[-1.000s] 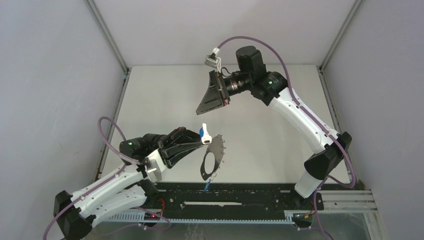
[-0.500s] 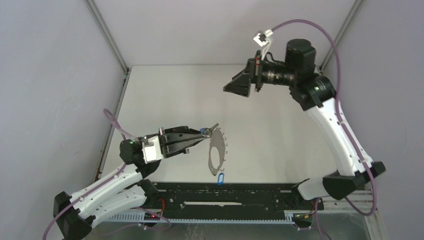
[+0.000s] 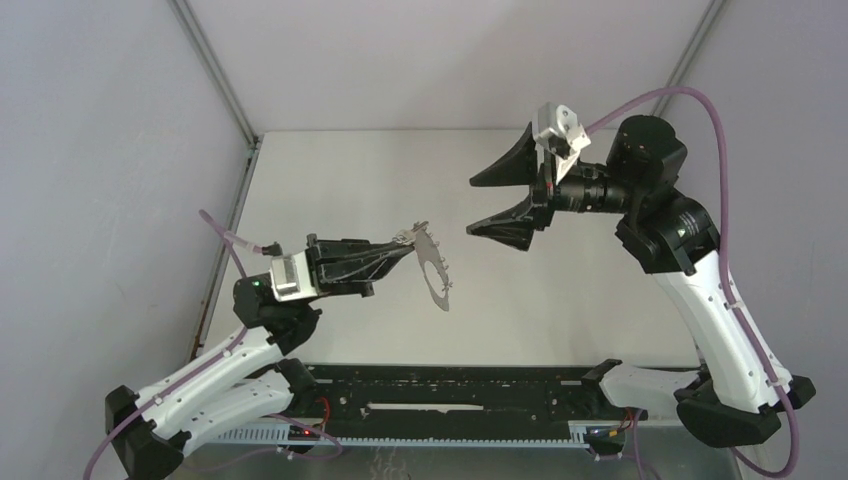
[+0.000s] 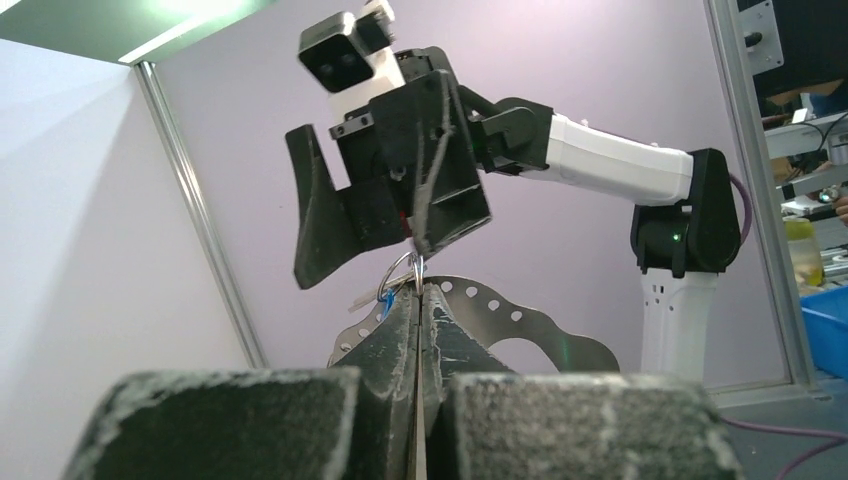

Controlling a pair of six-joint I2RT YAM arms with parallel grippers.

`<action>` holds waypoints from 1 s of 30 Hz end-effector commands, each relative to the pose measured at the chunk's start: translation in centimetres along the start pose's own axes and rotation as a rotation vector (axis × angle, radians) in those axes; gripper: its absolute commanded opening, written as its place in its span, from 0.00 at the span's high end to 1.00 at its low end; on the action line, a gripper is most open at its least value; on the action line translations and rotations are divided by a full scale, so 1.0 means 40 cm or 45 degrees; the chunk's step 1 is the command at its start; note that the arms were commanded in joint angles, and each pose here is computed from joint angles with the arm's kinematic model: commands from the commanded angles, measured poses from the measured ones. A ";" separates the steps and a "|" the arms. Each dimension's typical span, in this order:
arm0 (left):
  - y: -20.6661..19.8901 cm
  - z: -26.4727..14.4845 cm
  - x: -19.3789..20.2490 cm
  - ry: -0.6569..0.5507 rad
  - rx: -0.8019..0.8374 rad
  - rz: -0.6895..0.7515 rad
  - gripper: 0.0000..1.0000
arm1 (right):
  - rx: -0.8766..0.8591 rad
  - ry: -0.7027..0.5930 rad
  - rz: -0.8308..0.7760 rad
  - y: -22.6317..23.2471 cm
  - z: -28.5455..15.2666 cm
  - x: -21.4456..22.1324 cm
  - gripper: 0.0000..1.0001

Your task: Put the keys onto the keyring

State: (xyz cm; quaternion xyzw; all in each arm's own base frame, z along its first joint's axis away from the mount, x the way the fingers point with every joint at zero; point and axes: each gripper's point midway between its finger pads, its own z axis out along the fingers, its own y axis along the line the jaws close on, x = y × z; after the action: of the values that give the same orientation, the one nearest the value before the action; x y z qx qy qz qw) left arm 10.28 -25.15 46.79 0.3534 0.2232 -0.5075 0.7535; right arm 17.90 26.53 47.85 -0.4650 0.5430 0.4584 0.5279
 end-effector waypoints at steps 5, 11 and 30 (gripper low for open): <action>0.011 0.020 -0.096 -0.118 -0.033 0.007 1.00 | -0.297 -0.093 -0.320 0.138 0.040 -0.078 0.20; 0.012 0.021 -0.097 -0.115 -0.035 -0.002 1.00 | -0.390 -0.163 -0.390 0.176 0.065 -0.118 0.24; 0.031 0.028 -0.065 -0.076 -0.063 -0.018 1.00 | -0.494 -0.030 -0.329 0.199 0.136 -0.055 0.44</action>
State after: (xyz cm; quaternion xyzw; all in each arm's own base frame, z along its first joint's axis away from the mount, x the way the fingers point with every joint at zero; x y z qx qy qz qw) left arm 10.91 -25.34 46.61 0.3402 0.2459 -0.5184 0.7450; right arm 11.13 33.31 49.23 -0.6126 0.3864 0.4957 0.4793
